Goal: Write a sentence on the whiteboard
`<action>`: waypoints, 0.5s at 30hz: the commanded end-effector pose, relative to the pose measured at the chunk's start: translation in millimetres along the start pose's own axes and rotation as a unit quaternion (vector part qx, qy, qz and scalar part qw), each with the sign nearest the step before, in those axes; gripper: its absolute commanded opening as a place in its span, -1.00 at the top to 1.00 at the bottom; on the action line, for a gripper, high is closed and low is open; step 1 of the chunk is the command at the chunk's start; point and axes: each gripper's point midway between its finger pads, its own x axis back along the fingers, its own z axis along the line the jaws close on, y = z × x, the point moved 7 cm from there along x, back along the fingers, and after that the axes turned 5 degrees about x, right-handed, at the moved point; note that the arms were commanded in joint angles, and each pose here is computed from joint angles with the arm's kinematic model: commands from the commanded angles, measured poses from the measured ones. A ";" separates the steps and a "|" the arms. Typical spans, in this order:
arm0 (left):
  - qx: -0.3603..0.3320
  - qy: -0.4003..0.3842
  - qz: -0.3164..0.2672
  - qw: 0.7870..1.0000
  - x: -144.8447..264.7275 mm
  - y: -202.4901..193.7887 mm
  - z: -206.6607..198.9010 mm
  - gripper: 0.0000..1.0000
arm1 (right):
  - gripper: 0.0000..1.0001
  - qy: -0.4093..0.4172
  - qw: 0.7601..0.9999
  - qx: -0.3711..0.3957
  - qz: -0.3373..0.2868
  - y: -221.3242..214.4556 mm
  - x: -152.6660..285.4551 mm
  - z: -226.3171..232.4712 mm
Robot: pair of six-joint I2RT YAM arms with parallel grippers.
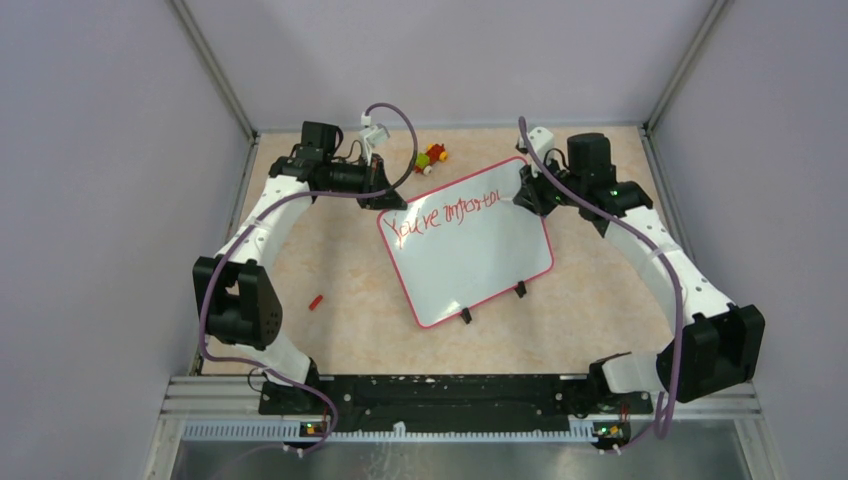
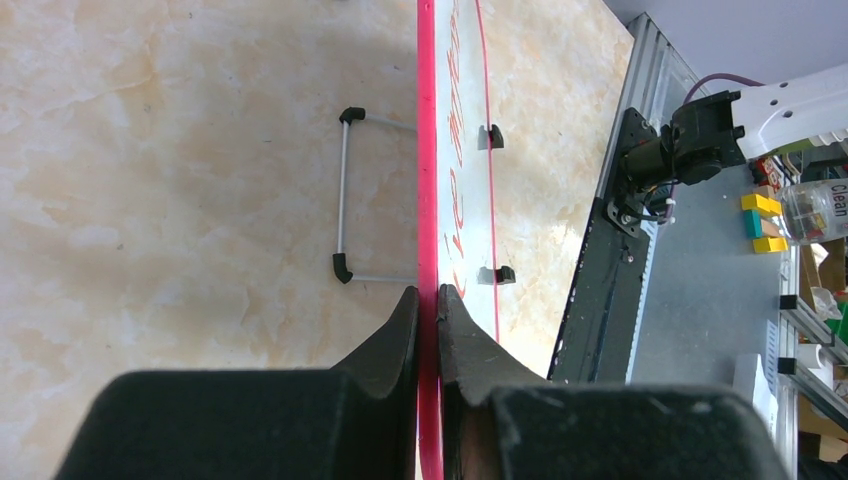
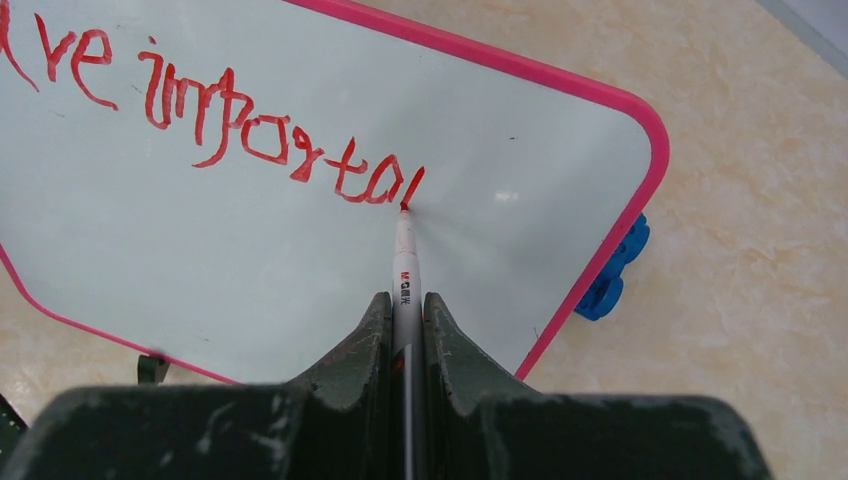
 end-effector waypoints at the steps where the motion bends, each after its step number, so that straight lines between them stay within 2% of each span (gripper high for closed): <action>1: -0.010 -0.014 0.004 1.000 -4.0 2.8 -6.7 1.00 | 1.00 -0.006 1.000 0.003 -0.018 5.9 7.5 -1.6; 15: -0.013 -0.014 0.004 1.000 -4.2 3.5 -6.0 1.00 | 1.00 -0.025 0.999 0.006 -0.045 30.7 7.8 -12.6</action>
